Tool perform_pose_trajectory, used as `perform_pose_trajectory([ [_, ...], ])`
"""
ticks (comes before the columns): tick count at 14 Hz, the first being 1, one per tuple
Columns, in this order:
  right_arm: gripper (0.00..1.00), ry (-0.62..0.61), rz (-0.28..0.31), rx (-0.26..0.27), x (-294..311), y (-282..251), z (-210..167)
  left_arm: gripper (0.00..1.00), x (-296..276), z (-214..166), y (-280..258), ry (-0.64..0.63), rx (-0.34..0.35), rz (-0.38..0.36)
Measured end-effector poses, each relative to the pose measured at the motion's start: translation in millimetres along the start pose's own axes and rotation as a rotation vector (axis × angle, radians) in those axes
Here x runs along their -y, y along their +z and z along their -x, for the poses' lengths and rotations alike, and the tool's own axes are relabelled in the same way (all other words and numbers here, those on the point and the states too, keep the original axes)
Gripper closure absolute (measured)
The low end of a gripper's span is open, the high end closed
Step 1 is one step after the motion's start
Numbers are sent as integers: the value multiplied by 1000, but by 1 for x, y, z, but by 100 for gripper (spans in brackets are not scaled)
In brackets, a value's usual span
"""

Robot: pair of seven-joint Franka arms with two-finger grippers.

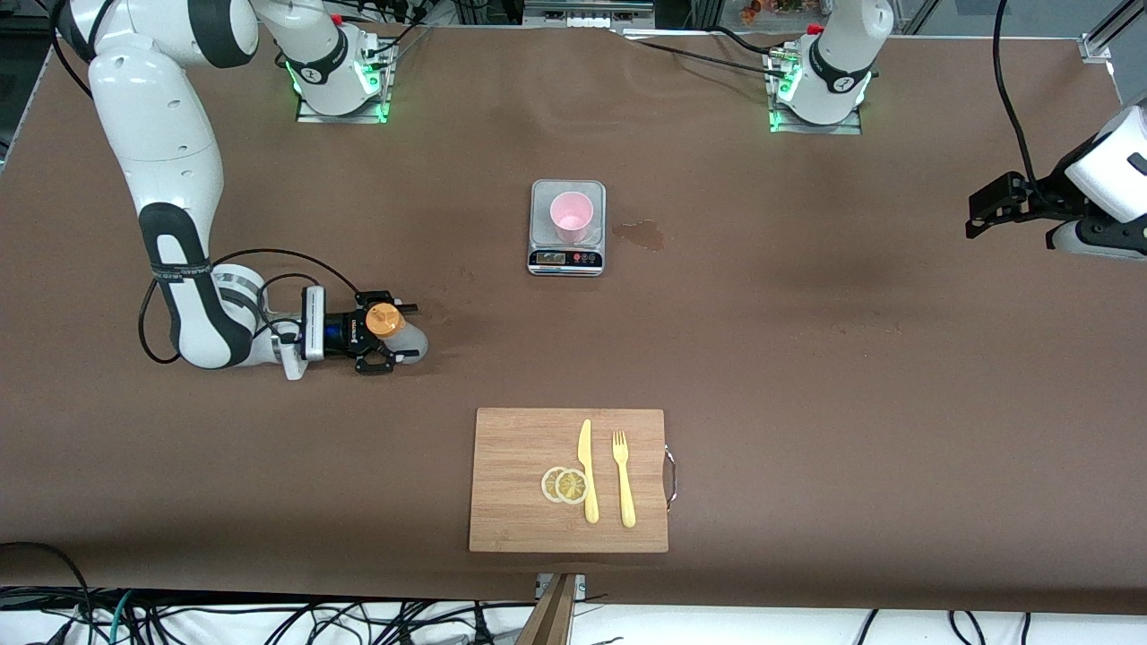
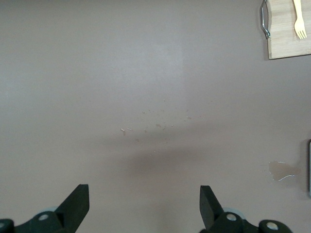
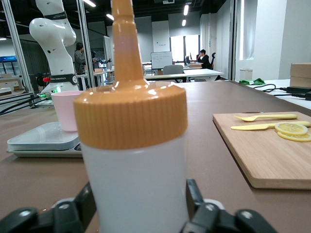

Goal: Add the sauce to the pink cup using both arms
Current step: 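Lift the sauce bottle with the right gripper over the pink cup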

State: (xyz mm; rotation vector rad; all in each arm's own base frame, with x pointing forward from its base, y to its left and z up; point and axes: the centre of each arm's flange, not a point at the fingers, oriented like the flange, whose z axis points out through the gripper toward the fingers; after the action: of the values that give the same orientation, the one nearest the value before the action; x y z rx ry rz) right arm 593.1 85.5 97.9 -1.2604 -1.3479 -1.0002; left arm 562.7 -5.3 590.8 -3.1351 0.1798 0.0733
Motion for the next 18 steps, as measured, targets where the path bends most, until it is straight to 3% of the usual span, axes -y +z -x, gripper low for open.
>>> perform_pose_trajectory([
  [2,49,-14,-6,4,-3,4,-8,0,-3,-6,11,6,19,2],
  [4,58,-20,-16,59,-7,15,-27,0,-3,-9,16,8,28,3],
  [11,60,47,-53,543,3,58,-182,0,-6,-10,18,14,35,4],
  [15,60,116,-58,763,47,111,-208,0,-7,-11,19,14,37,4],
  [18,60,181,-71,991,71,142,-240,0,-7,-10,19,14,44,5],
])
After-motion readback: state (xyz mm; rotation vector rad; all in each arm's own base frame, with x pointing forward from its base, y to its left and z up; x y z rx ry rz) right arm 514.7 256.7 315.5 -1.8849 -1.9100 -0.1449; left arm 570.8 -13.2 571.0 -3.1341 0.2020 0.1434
